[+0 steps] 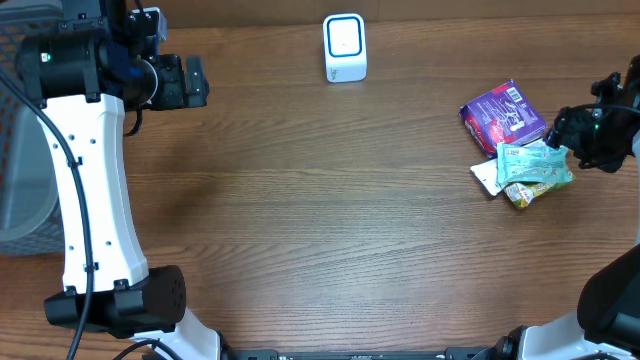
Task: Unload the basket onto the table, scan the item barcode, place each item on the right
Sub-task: 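Carry the wipes pack right and drop it on the item pile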
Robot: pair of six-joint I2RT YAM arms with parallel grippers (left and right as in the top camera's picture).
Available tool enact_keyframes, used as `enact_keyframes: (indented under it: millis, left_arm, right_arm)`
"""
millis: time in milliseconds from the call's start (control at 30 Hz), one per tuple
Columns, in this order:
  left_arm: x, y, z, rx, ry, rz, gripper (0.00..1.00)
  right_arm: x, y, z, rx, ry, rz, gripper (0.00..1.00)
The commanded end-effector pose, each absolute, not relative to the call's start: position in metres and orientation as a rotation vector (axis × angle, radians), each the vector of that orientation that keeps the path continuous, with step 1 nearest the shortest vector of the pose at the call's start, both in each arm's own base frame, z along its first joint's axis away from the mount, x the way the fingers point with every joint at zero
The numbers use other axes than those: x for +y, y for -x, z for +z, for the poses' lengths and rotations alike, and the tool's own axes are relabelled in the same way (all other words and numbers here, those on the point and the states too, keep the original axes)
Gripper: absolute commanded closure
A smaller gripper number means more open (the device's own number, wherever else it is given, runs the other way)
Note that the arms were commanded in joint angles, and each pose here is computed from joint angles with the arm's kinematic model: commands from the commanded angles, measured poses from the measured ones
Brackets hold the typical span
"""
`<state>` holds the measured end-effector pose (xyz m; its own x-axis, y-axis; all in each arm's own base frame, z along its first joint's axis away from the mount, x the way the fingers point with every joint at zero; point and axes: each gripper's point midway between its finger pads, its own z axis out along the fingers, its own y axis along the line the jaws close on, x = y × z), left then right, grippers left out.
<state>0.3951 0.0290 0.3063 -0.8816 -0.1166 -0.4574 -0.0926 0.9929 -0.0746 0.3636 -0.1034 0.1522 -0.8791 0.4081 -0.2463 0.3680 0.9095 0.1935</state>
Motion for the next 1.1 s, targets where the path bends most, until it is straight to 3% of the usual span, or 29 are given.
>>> enact_keyframes:
  millis: [0, 133, 333, 367, 400, 600, 900, 1067]
  left_arm:
    - [0.027, -0.397, 0.305, 2.661, 0.149, -0.072, 0.0]
    - [0.027, -0.397, 0.305, 2.661, 0.149, -0.072, 0.0]
    - [0.027, -0.397, 0.305, 2.661, 0.149, -0.072, 0.0]
    - [0.027, -0.397, 0.305, 2.661, 0.149, -0.072, 0.0]
    - [0.027, -0.397, 0.305, 2.661, 0.149, -0.072, 0.0]
    - [0.027, -0.397, 0.305, 2.661, 0.149, -0.072, 0.0]
    - [0.027, -0.397, 0.305, 2.661, 0.149, -0.072, 0.0]
    - [0.027, -0.397, 0.305, 2.661, 0.149, -0.072, 0.0]
  right_arm:
    - [-0.078, -0.378, 0.213, 2.635, -0.474, 0.393, 0.27]
    - [-0.046, -0.367, 0.263, 2.554, -0.327, 0.493, 0.23]
    - [-0.019, -0.309, 0.319, 2.528, -0.285, 0.492, 0.22]
    - [-0.015, -0.298, 0.324, 2.529, -0.295, 0.5, 0.06]
    - [-0.01, -0.288, 0.328, 2.527, -0.3, 0.512, 0.0]
    - [0.007, -0.235, 0.339, 2.545, -0.457, 0.571, 0.0]
    - [0.007, -0.23, 0.343, 2.532, -0.452, 0.549, 0.0]
    - [-0.002, -0.251, 0.352, 2.452, -0.413, 0.505, 0.0]
